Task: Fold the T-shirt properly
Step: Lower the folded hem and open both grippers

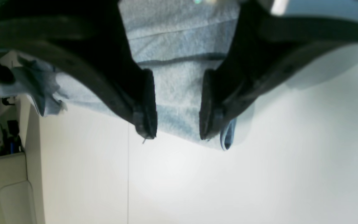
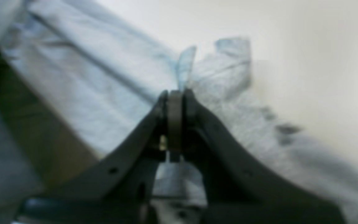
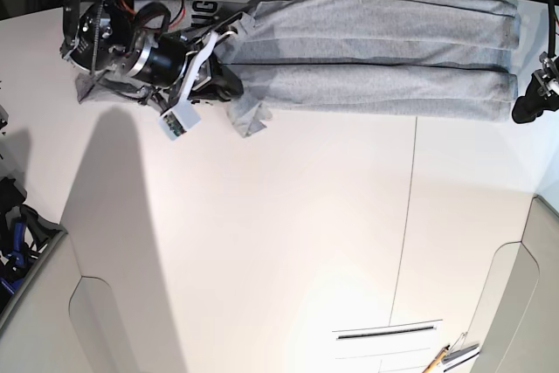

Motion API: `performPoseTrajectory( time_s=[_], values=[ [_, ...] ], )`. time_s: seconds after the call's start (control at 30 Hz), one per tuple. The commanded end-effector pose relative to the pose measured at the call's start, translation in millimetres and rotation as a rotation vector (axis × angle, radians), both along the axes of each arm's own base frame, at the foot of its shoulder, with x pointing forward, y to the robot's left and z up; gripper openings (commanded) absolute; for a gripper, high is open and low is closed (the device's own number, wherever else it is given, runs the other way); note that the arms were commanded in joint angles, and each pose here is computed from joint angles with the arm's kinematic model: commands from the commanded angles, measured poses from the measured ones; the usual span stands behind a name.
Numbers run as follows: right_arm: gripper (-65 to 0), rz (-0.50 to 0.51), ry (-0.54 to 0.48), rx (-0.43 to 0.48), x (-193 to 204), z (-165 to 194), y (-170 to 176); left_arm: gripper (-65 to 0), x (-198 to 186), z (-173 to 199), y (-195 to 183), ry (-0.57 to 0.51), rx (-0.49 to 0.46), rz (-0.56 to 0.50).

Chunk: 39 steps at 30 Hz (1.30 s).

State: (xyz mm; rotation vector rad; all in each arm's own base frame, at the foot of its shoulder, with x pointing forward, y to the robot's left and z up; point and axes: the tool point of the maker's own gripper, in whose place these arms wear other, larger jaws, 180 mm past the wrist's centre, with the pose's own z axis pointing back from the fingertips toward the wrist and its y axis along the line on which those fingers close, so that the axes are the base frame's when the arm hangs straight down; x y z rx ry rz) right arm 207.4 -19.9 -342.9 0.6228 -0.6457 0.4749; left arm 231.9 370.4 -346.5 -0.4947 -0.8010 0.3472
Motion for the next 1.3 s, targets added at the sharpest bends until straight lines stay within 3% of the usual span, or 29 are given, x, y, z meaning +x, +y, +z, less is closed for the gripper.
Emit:
performPoseTrajectory(
  time_s=[0.0,0.33,0.4,0.47,0.63,0.77,0.97,1.27],
  values=[
    [-65.0,-0.001,-0.014,0.045,-3,7,6,-39.0,9,19,7,-0.055,0.025,-0.005],
    [-65.0,0.010,0.106,0.063,-42,-10,9,-38.9,9,19,8,-0.055,0.025,-0.005],
    [-44.1,0.010,0.105,0.064,-41,-10,9,-38.9,11,21,9,-0.069,0.027,0.004],
    [-31.8,0.005,0.092,0.072,-39,-8,10,-38.9,13,26,14,-0.099,0.032,0.028],
    [-31.2,-0.003,0.030,0.056,-27,6,6,-38.3,9,42,37,-0.150,0.051,0.105],
    [-31.2,-0.054,-0.044,-0.009,-3,15,-15,-31.4,-9,37,48,-0.115,0.072,0.137],
    [-31.2,-0.189,-0.114,-0.065,29,26,-60,-31.4,-37,11,44,-0.045,0.064,0.165],
    [-31.2,-0.323,-0.136,-0.111,38,31,-105,-31.4,-46,-10,50,-0.012,0.149,0.218]
  ],
)
